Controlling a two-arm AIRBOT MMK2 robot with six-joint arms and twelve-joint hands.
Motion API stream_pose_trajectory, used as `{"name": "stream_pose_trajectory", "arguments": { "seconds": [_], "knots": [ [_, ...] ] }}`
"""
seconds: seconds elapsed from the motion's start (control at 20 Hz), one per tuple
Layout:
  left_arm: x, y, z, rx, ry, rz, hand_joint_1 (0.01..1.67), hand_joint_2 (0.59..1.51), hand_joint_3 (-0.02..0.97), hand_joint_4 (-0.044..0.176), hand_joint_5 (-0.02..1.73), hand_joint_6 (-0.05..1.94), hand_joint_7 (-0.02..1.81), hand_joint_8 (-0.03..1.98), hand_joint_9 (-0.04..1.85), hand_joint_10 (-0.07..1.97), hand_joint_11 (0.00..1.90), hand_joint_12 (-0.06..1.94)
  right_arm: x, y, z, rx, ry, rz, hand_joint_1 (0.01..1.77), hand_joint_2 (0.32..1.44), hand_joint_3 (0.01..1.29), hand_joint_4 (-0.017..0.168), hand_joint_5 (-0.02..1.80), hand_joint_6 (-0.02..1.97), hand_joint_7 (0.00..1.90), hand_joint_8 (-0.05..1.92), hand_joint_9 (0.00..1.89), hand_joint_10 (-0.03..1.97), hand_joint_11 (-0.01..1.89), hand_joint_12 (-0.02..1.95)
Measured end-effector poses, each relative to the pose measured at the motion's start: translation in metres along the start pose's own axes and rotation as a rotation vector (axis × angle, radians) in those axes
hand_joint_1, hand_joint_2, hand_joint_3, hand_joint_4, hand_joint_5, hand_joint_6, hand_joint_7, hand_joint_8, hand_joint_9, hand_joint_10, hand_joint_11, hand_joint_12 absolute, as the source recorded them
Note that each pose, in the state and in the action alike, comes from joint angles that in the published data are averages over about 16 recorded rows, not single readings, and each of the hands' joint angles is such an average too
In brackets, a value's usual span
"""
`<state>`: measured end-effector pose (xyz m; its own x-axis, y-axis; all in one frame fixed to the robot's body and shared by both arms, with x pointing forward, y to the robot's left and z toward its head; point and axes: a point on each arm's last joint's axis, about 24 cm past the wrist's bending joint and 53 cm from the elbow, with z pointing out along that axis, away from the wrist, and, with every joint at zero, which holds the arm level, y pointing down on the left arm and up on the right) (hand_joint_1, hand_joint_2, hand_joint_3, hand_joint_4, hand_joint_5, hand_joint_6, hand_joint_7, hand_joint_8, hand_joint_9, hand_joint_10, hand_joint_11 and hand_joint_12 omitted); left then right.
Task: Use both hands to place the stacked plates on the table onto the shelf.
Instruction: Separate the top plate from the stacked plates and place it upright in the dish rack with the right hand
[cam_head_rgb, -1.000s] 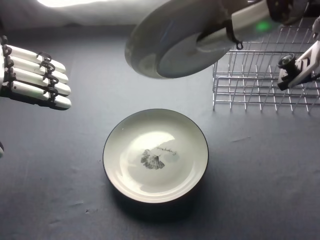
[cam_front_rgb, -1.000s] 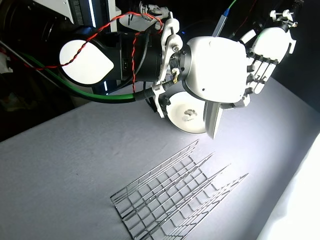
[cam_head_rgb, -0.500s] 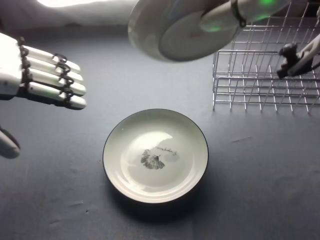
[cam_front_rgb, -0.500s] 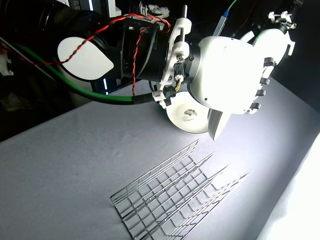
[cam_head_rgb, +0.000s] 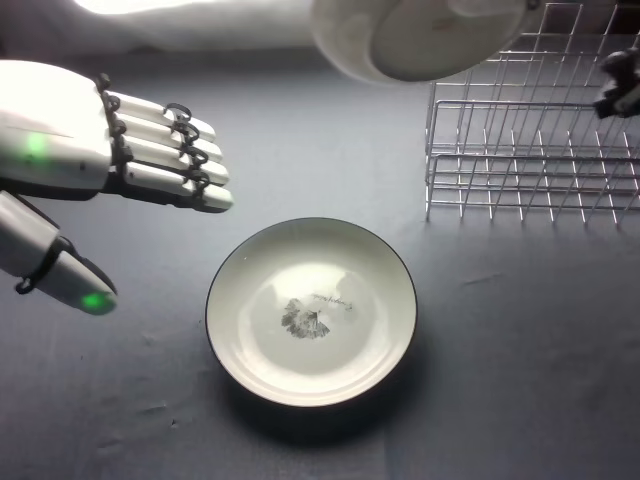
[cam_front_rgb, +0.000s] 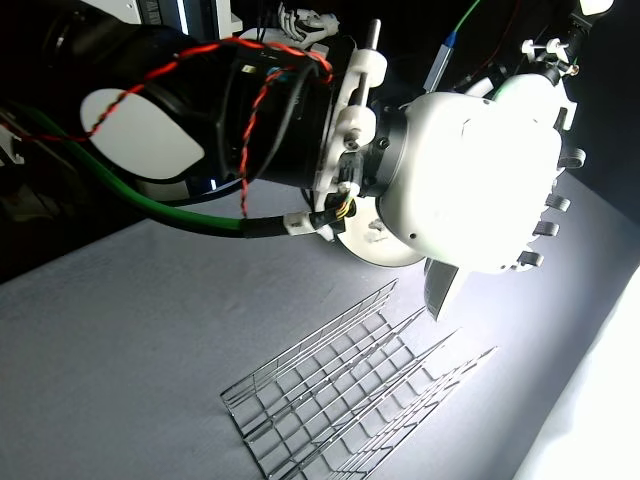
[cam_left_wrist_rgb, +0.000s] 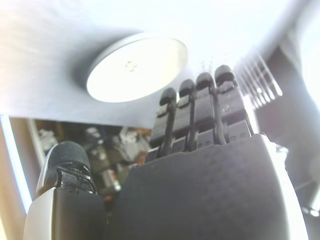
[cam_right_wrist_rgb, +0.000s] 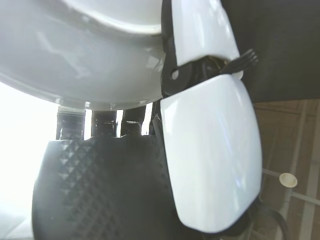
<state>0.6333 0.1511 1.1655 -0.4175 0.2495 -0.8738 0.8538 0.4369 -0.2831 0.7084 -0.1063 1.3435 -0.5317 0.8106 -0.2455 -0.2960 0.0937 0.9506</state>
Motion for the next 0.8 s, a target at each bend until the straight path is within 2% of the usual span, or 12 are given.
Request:
{"name": "stream_pose_trajectory", "arguments": {
  "seconds": [0.25,0.5,0.8],
  "knots": [
    [0.001,-0.002,0.010,-0.006,-0.022,-0.037,0.01,1.126,-0.005,0.000,0.07,0.00,0.06,0.02,0.02,0.01,0.02,0.02,-0.019,-0.012,-0.010,0.030,-0.033,-0.018,1.41,0.93,0.01,-0.004,1.05,0.78,1.16,0.47,1.04,1.08,0.82,1.24],
    [0.008,-0.004,0.018,-0.006,-0.020,-0.071,0.01,1.127,-0.005,0.000,0.07,0.00,0.05,0.02,0.02,0.01,0.02,0.02,-0.036,-0.026,-0.019,0.062,-0.063,-0.044,1.41,0.93,0.01,-0.005,1.05,0.78,1.16,0.48,1.04,1.07,0.83,1.22],
    [0.018,-0.009,0.029,0.004,-0.006,-0.083,0.01,1.130,-0.005,0.000,0.08,0.01,0.06,0.02,0.02,0.01,0.02,0.02,-0.055,-0.041,-0.030,0.098,-0.092,-0.085,1.41,0.93,0.01,-0.006,1.04,0.79,1.16,0.49,1.05,1.05,0.85,1.16]
  ]
}}
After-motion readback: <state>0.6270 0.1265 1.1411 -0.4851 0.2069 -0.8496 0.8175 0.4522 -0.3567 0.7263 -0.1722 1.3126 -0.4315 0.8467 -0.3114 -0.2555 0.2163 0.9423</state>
